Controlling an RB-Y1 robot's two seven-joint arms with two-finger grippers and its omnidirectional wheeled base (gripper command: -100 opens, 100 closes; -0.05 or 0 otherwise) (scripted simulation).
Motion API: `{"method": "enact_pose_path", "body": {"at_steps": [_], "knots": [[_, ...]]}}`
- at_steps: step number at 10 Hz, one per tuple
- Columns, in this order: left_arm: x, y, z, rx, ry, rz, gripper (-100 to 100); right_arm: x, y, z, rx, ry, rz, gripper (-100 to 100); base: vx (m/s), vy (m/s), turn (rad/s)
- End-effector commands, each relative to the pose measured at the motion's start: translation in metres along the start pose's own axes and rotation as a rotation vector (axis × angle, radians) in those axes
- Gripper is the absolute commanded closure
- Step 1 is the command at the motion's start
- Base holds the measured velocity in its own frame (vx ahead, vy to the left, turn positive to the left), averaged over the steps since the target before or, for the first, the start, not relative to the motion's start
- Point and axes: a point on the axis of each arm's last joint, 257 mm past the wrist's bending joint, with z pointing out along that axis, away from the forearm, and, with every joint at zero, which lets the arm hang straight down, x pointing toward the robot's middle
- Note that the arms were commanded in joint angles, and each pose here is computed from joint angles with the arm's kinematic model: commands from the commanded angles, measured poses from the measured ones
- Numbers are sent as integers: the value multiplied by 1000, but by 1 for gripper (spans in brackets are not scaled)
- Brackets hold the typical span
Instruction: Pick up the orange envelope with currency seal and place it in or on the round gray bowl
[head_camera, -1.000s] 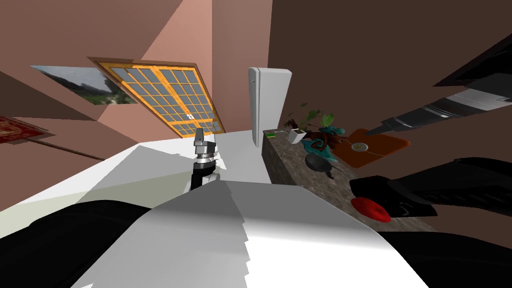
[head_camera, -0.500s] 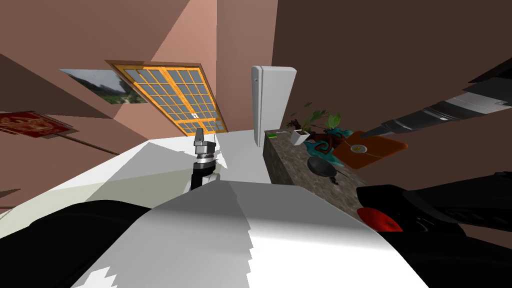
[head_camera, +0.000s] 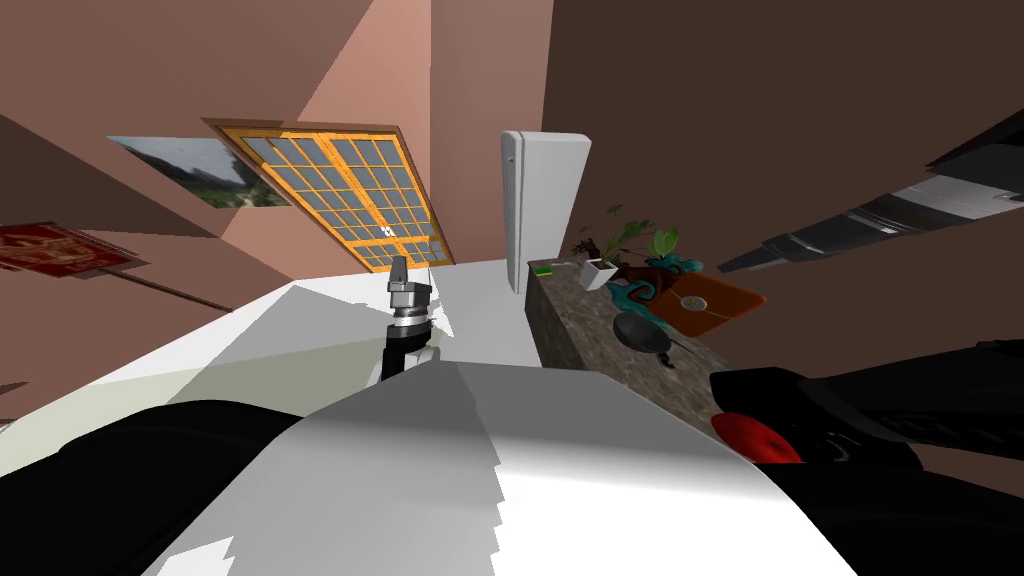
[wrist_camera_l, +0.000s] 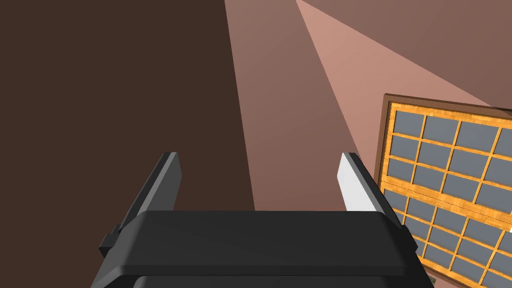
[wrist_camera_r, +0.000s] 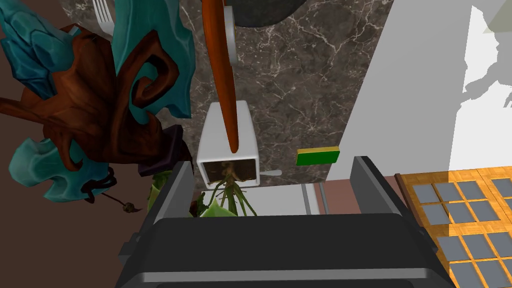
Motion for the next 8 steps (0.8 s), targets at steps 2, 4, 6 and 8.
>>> {"method": "enact_pose_path", "body": {"at_steps": [2,4,6,8], "knots": [[0,0,0,0,0,0,0,-15,19,-15,-12,2,-9,-100,7,-67,-44],[0,0,0,0,0,0,0,-30,37,-29,-19,5,-20,-100,-3,-1,9],[0,0,0,0,0,0,0,-28,34,-26,-17,4,-18,0,0,0,0],[0,0,0,0,0,0,0,-28,34,-26,-17,4,-18,0,0,0,0]]}}
